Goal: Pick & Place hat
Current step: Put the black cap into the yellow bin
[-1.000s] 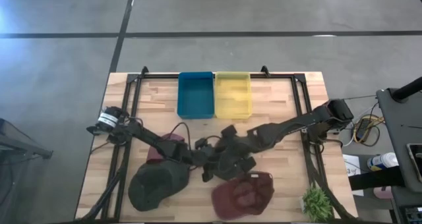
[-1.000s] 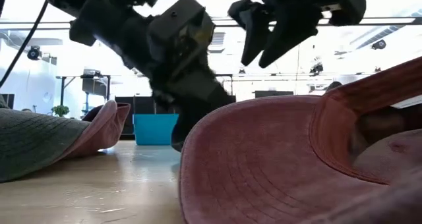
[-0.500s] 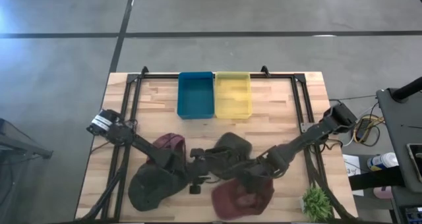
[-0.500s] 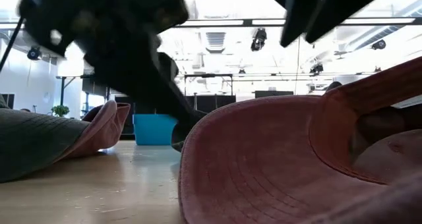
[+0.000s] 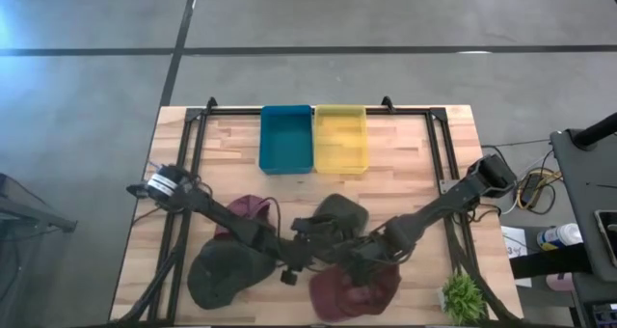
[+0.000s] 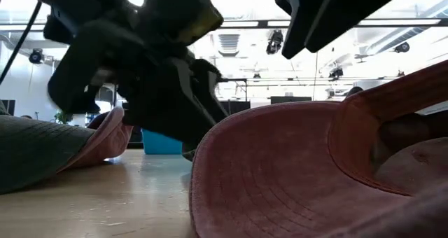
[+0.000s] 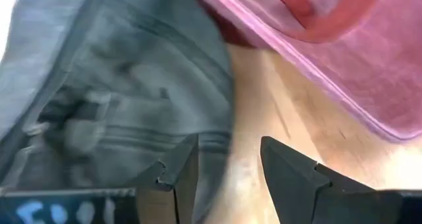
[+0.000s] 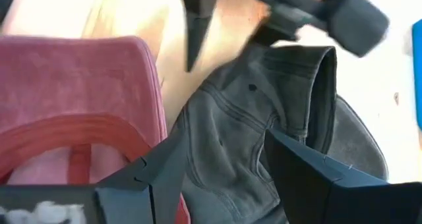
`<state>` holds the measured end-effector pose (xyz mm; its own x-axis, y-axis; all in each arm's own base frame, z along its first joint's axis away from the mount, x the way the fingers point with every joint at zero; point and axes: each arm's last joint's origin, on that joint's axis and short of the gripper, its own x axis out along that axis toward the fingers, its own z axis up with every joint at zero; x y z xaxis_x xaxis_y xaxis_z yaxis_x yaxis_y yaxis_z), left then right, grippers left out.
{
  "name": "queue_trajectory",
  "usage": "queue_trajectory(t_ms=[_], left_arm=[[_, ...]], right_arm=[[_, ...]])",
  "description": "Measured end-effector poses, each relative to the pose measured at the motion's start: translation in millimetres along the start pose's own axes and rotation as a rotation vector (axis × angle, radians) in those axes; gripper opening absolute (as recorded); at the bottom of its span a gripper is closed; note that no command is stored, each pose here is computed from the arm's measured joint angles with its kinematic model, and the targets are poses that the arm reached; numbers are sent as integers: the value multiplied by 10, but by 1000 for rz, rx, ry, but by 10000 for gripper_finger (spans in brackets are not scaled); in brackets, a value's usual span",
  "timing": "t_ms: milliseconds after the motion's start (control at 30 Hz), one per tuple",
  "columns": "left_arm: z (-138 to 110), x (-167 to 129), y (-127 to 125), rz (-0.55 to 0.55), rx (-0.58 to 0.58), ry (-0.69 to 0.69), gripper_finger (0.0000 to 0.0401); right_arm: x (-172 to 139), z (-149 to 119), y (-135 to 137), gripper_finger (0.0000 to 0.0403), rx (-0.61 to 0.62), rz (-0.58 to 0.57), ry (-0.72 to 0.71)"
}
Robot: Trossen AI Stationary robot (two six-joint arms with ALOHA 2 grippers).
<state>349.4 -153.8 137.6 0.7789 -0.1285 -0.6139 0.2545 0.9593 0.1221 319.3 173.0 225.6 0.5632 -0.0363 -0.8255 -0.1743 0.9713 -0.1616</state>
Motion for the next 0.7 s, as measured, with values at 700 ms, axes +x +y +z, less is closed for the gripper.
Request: queue_trajectory(t_ms=[700], left_arm=[[603, 394, 669, 239, -102, -57, 158]], right_arm=[[-189, -270, 203, 203, 89, -115, 150]])
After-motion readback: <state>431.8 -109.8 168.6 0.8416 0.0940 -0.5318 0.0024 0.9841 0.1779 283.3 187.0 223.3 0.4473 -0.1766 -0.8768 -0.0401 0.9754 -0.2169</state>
